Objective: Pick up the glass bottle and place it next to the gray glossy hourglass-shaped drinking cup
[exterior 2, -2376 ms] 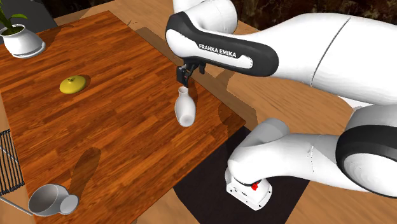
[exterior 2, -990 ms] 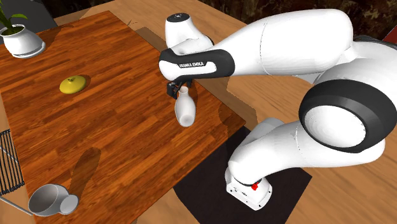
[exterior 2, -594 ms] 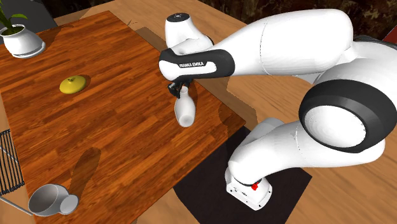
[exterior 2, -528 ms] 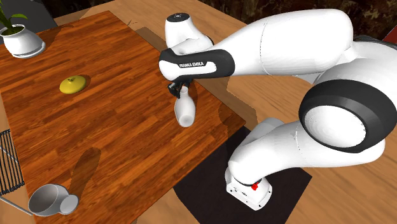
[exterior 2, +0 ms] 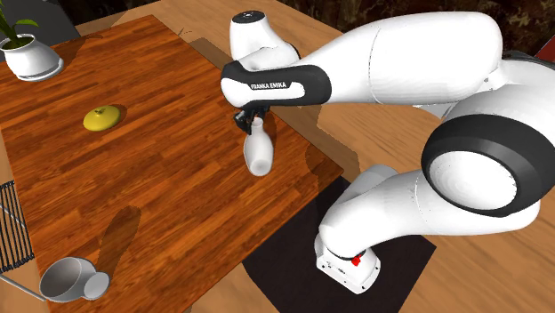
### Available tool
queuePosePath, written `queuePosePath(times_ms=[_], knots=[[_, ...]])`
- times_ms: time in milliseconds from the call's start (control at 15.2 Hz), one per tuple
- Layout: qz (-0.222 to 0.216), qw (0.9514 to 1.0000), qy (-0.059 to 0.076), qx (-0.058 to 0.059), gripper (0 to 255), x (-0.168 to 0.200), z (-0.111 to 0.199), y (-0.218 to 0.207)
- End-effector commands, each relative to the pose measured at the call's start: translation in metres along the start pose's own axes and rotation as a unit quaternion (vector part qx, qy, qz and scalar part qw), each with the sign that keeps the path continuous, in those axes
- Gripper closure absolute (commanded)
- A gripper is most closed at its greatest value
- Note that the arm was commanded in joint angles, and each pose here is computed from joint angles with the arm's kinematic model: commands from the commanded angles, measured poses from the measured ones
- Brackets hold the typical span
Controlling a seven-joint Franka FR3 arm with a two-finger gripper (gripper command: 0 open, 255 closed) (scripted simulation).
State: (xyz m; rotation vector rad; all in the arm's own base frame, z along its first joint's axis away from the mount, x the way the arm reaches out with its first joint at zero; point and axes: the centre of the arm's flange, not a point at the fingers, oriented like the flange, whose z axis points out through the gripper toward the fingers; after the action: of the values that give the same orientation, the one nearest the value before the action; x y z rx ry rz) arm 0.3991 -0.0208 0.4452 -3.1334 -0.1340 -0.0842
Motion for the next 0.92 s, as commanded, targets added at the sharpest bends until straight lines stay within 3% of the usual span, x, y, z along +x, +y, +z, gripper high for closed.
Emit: queuePosePath(times_ms=[0,858], knots=[[0.000,1.0000,0.000,0.000,255,0.001,-0.011,0.000],[0.000,1.0000,0.000,0.000,255,0.004,-0.080,0.000]])
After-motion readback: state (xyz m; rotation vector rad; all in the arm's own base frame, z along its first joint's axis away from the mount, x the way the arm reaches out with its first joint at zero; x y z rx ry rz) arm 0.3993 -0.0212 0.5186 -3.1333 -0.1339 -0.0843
